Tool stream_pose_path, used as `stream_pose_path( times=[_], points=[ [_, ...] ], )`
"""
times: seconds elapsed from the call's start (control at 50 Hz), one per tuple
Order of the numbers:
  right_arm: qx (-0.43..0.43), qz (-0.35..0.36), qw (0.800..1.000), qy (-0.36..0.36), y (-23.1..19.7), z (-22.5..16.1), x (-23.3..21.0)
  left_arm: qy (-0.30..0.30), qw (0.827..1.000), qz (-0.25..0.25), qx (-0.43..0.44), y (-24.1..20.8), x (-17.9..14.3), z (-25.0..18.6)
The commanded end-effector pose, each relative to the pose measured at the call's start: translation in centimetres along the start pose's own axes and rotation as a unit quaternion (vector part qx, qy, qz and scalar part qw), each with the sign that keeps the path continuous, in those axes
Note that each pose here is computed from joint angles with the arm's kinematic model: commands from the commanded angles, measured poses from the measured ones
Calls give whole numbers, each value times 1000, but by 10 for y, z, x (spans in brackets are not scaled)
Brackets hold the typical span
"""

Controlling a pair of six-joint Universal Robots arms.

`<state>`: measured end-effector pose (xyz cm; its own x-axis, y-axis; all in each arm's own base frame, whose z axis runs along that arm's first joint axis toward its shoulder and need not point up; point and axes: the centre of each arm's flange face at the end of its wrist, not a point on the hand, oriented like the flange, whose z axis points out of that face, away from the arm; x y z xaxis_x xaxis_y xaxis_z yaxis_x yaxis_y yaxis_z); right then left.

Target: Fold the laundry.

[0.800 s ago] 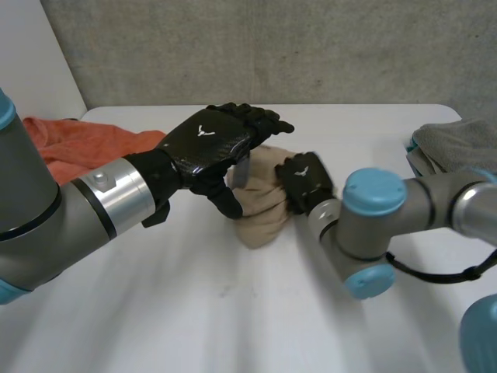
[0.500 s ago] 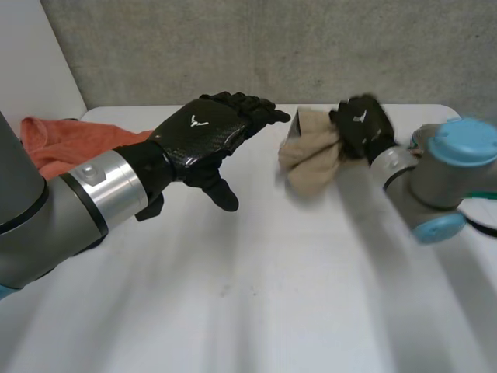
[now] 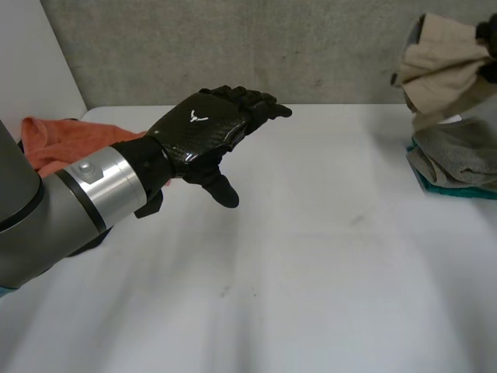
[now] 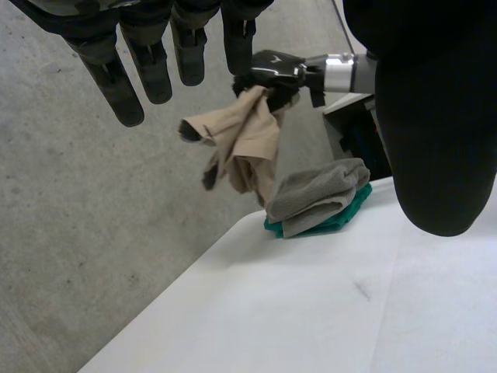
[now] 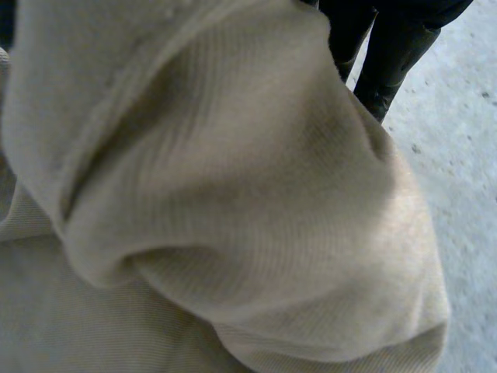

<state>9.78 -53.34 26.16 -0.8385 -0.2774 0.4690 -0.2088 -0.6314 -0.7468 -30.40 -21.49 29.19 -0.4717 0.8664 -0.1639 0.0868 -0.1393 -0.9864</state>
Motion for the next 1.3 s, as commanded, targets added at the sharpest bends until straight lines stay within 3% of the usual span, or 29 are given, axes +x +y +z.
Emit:
stream_pose_path(
  times=[0.02, 0.26, 0.44, 0.64, 0.76, 0.98, 1.06, 1.12, 1.16, 1.2, 1.24, 1.3],
  points=[
    [-14, 42, 999, -20, 60, -43, 21, 1, 1000, 0, 0, 0, 1, 0],
    [-59, 48, 993, -86, 118, -115, 18, -14, 1000, 0, -3, 0, -1, 0],
    [-69, 33, 994, -84, 128, -135, 37, -14, 1000, -3, -7, 1, 0, 0],
    [-78, 43, 994, -62, 92, -132, 40, 5, 1000, 3, 8, -10, 17, -2],
    [-111, 84, 990, -5, 64, -137, 54, 6, 1000, 8, 18, -18, 20, -5],
    [-230, 151, 957, 96, 36, -187, 106, 7, 1000, 10, 21, -21, 21, -5],
    [-272, 111, 946, 137, 35, -213, 134, 9, 1000, 10, 21, -21, 21, -5],
    [-309, 43, 932, 186, 27, -229, 168, 8, 1000, 11, 24, -23, 21, -5],
    [-336, -28, 912, 233, 14, -233, 194, 7, 1000, 12, 25, -24, 20, -5],
    [-353, -97, 888, 277, -4, -229, 215, 6, 999, 14, 28, -26, 19, -5],
    [-358, -129, 877, 295, -13, -222, 219, 5, 999, 15, 30, -27, 19, -5],
    [-320, -145, 888, 297, -39, -177, 197, -8, 999, 23, 41, -36, 14, -6]
  ],
)
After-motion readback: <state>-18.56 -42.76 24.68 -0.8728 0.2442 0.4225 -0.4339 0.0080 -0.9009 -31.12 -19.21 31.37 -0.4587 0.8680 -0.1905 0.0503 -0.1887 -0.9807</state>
